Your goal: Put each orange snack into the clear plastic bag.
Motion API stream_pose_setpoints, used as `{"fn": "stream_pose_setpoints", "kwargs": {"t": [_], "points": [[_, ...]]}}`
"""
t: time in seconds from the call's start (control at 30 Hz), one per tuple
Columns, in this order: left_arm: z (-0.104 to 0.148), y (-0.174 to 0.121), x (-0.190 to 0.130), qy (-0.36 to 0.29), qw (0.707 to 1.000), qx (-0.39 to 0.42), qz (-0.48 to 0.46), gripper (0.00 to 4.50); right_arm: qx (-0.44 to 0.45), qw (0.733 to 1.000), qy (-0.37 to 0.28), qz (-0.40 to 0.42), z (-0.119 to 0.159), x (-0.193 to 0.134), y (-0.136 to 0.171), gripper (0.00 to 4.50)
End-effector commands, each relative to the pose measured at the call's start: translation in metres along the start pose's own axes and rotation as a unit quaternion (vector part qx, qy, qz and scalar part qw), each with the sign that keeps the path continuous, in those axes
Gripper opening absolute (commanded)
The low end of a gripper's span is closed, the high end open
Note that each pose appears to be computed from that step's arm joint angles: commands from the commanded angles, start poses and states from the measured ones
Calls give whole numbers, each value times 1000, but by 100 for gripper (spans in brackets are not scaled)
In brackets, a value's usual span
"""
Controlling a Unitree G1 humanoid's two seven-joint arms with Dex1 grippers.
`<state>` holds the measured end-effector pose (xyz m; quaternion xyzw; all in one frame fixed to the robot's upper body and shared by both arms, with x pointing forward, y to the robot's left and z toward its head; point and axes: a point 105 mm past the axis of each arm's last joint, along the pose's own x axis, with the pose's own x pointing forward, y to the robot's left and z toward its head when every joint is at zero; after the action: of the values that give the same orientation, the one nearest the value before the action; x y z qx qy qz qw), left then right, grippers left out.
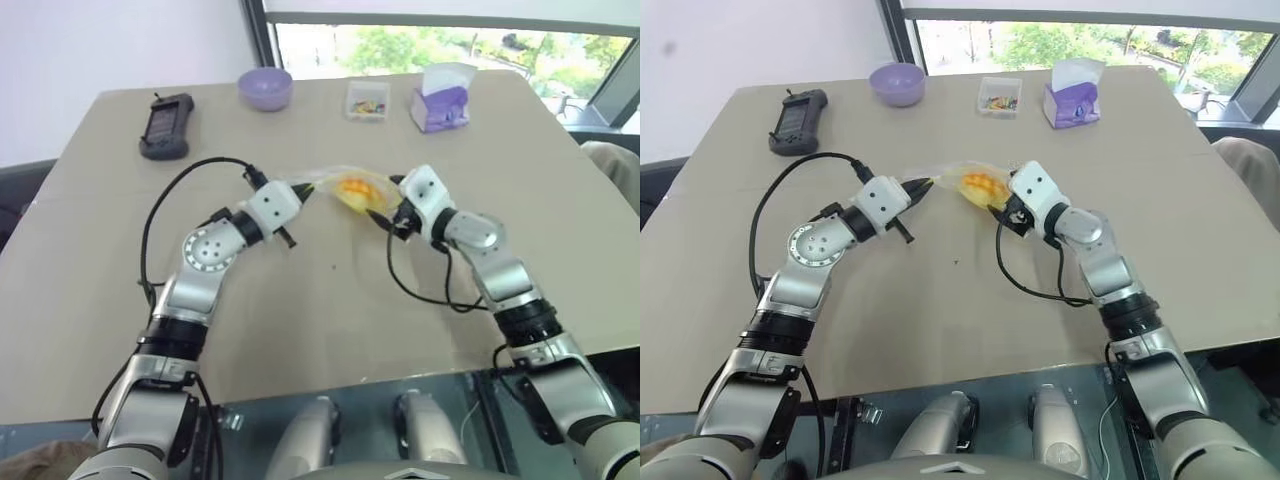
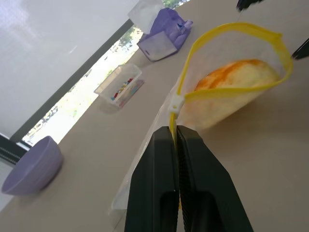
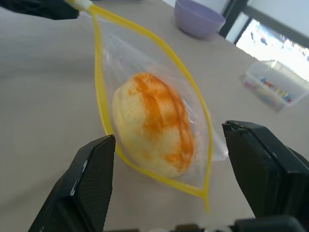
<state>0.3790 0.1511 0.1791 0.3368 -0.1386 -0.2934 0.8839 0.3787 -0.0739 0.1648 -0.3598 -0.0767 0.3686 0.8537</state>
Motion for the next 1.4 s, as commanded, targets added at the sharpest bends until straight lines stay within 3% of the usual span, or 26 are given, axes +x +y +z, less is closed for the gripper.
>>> {"fn": "stream_pose_setpoints", "kwargs": {"t": [0.03,0.17,0.33,0.43,0.5,0.67,0.97,1.1,1.23,1.4], "points": [[21,17,-1,-34,999,2,24,0,-61,998,4,-6,0,-6,-4,386],[23,17,-2,-38,999,-4,23,0,-94,995,28,-18,-12,1,-6,386],[23,16,-4,-37,999,-5,19,0,-92,996,15,-16,-7,24,-3,386],[26,16,-3,-39,999,-8,19,0,-82,997,11,-14,-7,33,-1,304],[27,15,-3,-41,999,-9,19,0,-75,997,8,-14,-7,35,-1,200],[28,15,-4,-44,999,-22,21,0,-72,997,0,-34,-4,25,-18,7],[37,40,10,-62,989,-127,43,0,-124,988,2,-91,23,-19,-111,7],[47,61,33,-71,988,-115,69,0,-188,975,39,-112,19,-28,-138,7],[54,68,40,-85,991,-69,83,0,-210,968,39,-130,19,-32,-145,7],[43,6,19,-99,995,21,-4,0,-176,979,32,-102,-8,-47,-92,7]]}}
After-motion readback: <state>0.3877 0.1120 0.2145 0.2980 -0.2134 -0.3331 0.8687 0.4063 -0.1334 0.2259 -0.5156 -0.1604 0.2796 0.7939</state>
